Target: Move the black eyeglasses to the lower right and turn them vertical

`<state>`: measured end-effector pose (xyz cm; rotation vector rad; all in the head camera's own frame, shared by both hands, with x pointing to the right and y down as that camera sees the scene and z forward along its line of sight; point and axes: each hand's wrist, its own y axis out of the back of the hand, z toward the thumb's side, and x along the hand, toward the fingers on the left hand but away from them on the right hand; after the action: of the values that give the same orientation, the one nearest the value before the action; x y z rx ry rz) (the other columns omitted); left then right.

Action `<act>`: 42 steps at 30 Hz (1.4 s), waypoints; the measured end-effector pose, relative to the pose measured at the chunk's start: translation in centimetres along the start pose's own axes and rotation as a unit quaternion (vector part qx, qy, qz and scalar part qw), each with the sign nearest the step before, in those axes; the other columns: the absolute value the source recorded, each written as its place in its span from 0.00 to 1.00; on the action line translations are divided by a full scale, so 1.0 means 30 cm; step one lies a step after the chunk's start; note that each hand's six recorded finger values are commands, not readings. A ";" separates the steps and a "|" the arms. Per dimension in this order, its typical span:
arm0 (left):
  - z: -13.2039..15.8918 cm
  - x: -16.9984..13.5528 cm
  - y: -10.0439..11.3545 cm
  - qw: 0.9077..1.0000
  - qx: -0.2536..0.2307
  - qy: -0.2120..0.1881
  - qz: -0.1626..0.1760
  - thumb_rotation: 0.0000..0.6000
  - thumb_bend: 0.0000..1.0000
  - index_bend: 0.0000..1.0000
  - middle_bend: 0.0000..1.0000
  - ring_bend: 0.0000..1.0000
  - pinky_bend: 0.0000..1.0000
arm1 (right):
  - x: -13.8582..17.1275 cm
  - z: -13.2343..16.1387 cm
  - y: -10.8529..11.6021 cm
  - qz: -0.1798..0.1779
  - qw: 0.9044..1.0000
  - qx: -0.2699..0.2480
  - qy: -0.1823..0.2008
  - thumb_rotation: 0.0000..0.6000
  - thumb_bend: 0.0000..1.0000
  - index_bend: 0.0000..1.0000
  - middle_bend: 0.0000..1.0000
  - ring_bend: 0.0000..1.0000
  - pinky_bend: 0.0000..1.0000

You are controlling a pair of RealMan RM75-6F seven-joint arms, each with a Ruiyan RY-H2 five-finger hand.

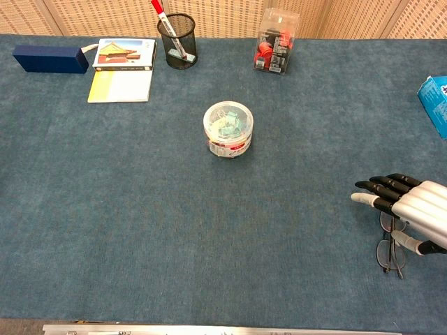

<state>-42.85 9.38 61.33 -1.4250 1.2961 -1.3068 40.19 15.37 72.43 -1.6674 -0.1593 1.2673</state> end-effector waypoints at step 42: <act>0.023 0.015 -0.020 1.000 0.002 -0.011 -0.005 1.00 0.38 0.48 0.54 0.40 0.53 | 0.307 -0.323 0.420 -0.348 0.906 -0.166 -0.177 1.00 0.40 0.12 0.11 0.00 0.12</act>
<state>-42.09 8.99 61.89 -1.4409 1.2728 -1.2954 46.47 8.77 56.47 -1.4252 -1.1428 0.9928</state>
